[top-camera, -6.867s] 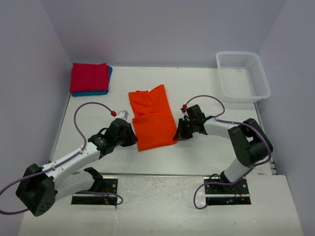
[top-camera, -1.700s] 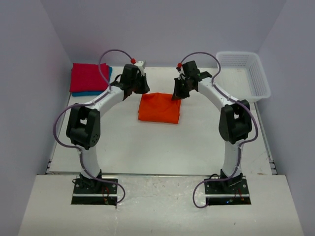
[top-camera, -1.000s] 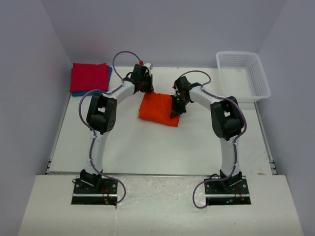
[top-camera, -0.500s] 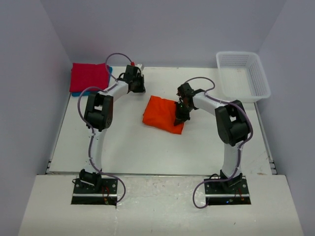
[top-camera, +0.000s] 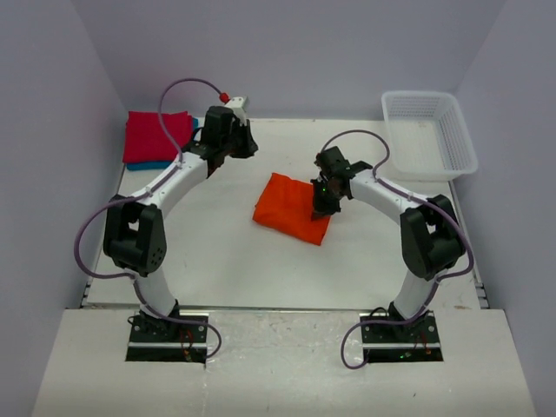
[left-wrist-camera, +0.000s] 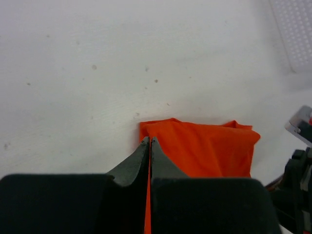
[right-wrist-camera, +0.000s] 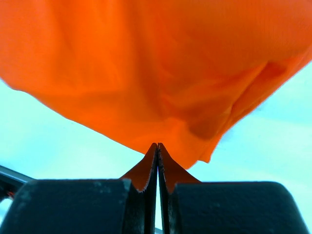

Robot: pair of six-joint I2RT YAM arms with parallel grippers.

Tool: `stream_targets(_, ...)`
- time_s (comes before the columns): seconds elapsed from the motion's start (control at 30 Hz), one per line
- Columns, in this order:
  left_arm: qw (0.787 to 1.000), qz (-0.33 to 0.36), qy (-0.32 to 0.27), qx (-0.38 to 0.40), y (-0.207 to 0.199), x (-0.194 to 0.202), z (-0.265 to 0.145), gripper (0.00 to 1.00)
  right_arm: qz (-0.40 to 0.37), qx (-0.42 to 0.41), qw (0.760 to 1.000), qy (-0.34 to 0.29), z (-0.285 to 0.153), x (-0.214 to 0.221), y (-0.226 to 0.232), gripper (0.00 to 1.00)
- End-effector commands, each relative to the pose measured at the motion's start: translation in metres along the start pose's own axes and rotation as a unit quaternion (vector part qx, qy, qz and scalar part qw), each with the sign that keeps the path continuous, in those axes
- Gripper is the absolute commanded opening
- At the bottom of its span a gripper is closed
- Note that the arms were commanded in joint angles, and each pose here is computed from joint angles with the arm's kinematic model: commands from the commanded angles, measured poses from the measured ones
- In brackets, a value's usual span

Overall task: Fold and stack the t-shirts
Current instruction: Smooth out wrinkles on the folded tshirt

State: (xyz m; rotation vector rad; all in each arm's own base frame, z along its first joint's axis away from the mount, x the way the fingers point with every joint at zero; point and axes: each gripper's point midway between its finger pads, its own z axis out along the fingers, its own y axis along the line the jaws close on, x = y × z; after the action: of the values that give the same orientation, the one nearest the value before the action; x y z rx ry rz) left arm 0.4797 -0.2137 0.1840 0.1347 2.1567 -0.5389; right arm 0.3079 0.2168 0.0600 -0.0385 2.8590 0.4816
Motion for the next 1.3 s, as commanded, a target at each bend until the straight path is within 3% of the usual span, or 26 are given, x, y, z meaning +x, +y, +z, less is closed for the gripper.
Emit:
stream_targets(0.0, 0.999, -0.003, 0.029, 0.046, -0.034, 0.032, 0.001, 0.0, -0.027, -0.01, 0.997, -0.072, -0.034, -0.042, 0.02, 0.0)
stream_targets(0.23, 0.996, -0.017, 0.064, 0.064, -0.065, 0.08, 0.002, 0.0, -0.038, 0.0, 0.996, -0.082, -0.04, -0.073, 0.029, 0.0)
stream_targets(0.5, 0.995, -0.015, 0.089, 0.029, -0.044, 0.113, -0.005, 0.0, -0.005, 0.02, 0.998, -0.053, -0.004, -0.1, 0.011, 0.0)
stream_targets(0.63, 0.994, -0.012, 0.105, 0.027, -0.039, 0.127, -0.008, 0.0, 0.024, 0.071, 0.997, -0.019, 0.016, -0.094, -0.017, 0.0)
stream_targets(0.9, 0.988, -0.013, 0.152, 0.014, -0.022, 0.173, 0.003, 0.0, 0.062, 0.127, 0.99, -0.024, 0.007, -0.099, -0.049, 0.0)
stream_targets(1.27, 0.977, -0.022, 0.21, -0.012, 0.003, 0.235, -0.006, 0.0, 0.078, 0.128, 0.988, 0.033, 0.022, -0.078, -0.061, 0.02)
